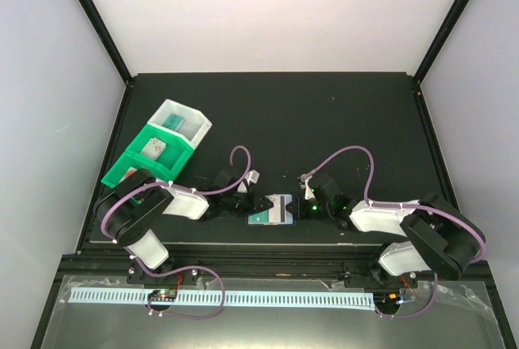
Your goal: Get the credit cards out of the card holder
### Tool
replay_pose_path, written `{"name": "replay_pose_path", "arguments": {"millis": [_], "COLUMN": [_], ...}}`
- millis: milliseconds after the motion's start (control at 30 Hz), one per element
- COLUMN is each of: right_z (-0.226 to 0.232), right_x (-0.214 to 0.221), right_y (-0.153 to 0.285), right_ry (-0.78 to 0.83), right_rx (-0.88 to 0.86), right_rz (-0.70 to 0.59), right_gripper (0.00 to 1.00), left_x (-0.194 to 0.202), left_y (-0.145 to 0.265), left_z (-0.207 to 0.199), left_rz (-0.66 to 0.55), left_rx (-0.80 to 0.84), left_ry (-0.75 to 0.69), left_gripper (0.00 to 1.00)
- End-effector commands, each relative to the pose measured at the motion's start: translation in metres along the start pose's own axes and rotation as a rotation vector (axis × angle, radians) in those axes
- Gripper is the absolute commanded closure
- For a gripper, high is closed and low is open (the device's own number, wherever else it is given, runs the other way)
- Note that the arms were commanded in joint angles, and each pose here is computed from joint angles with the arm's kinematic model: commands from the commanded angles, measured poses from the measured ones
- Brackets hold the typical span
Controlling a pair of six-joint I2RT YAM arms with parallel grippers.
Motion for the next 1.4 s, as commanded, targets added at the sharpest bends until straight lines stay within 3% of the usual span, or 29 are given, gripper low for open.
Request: {"name": "replay_pose_path", "arguments": {"millis": [0,200,1000,1367], "right_z": [-0.019,-0.020,-0.021,0.014], "right_x": [0.021,0.022,0.020,-0.005], "right_y": [-0.002,-0.002,0.000,0.015], "right_ry": [-0.030,-0.033,-0.032,-0.036], "right_rx": [0.087,0.093,0.110,-0.015], "right_rz": [0.062,0.062,0.055,0.038], "right_gripper": [0.99,0.99,0.99,0.94], "left_x": [0.000,0.002,0.001,-0.004], "left_y": [-0.001,0.002,0.039,0.069], "left_z": [-0.003,-0.006,-0.011,-0.039], "left_rz": [0.006,0.009,-0.087,-0.212], "left_rx": [0.028,0.035,0.018,0.102], "left_ry": [-0.016,-0.027,-0.082,-0.267], "left_gripper": [0.83,0.98,0.98,0.98]}}
Point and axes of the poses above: each gripper's point midway between its finger pads, its own y axis back along the fingers, its own z axis along the line the jaws close on, x = y × z, the point moved 4 cm from there along y, back along the fingers, and after that the axes turned 13 degrees about y, right-handed, at the moved point
